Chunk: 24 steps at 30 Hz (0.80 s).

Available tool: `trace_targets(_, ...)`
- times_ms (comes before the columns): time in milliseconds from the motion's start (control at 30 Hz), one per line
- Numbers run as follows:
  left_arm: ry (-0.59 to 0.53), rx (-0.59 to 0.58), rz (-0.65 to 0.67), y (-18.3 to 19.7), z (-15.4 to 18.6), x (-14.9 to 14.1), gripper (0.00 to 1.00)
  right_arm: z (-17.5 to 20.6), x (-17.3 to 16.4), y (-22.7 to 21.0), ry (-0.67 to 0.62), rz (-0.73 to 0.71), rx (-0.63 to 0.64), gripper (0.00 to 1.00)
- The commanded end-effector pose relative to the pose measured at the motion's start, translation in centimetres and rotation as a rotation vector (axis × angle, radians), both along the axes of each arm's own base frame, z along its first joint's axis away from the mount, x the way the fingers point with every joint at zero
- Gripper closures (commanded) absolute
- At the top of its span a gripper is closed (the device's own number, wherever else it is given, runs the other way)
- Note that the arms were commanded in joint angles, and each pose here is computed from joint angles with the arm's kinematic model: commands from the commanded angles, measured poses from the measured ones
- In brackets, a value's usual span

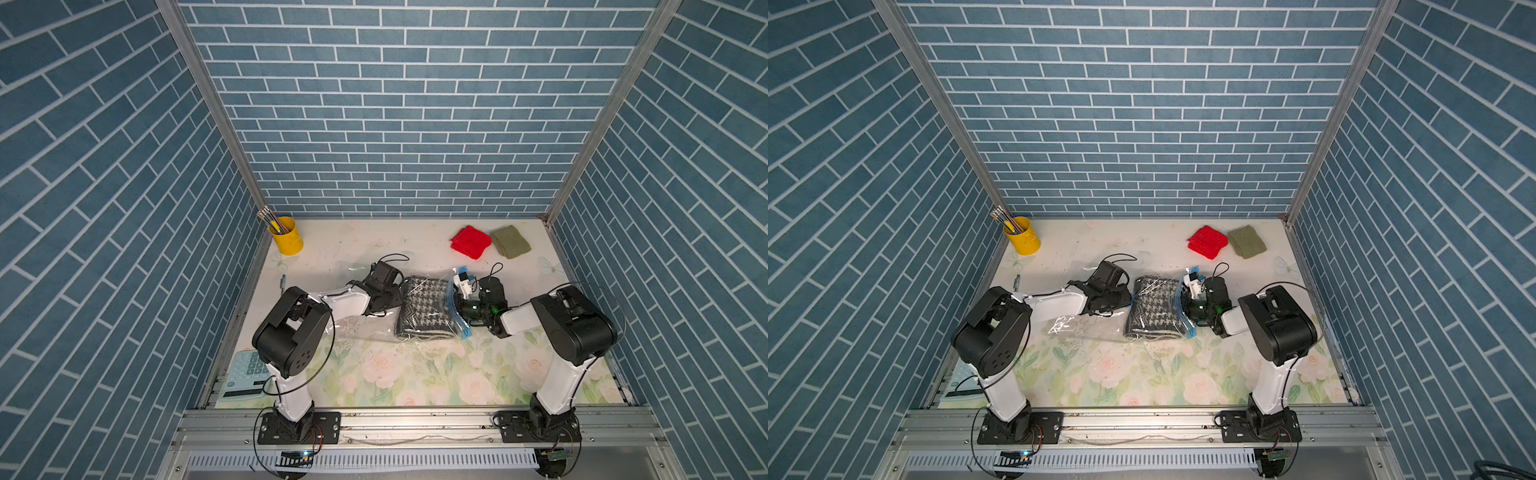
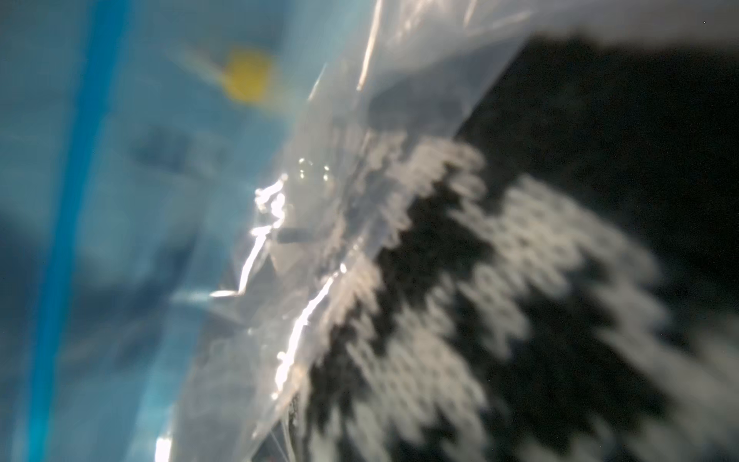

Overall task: Take the scarf out of the vacuum bag
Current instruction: Take out the scarf from the vacuum bag.

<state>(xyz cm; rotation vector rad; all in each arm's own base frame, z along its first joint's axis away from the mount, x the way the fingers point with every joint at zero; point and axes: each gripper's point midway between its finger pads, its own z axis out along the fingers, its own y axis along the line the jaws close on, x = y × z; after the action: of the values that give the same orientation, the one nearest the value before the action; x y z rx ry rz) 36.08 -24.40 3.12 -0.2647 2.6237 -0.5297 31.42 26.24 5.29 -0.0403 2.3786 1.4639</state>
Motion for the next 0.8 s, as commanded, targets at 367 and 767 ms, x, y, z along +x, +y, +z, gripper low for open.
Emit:
trace_targets(367,0.106,0.057,-0.021,1.0,-2.6,-2.7,0.58,-3.6,0.7,-5.3,0.002,-0.061,-0.345,1.0)
trace_targets(767,0.107,0.059,-0.022,1.0,-2.6,-2.7,0.58,-2.9,0.5,-6.9,-0.013,-0.14,-0.23,1.0)
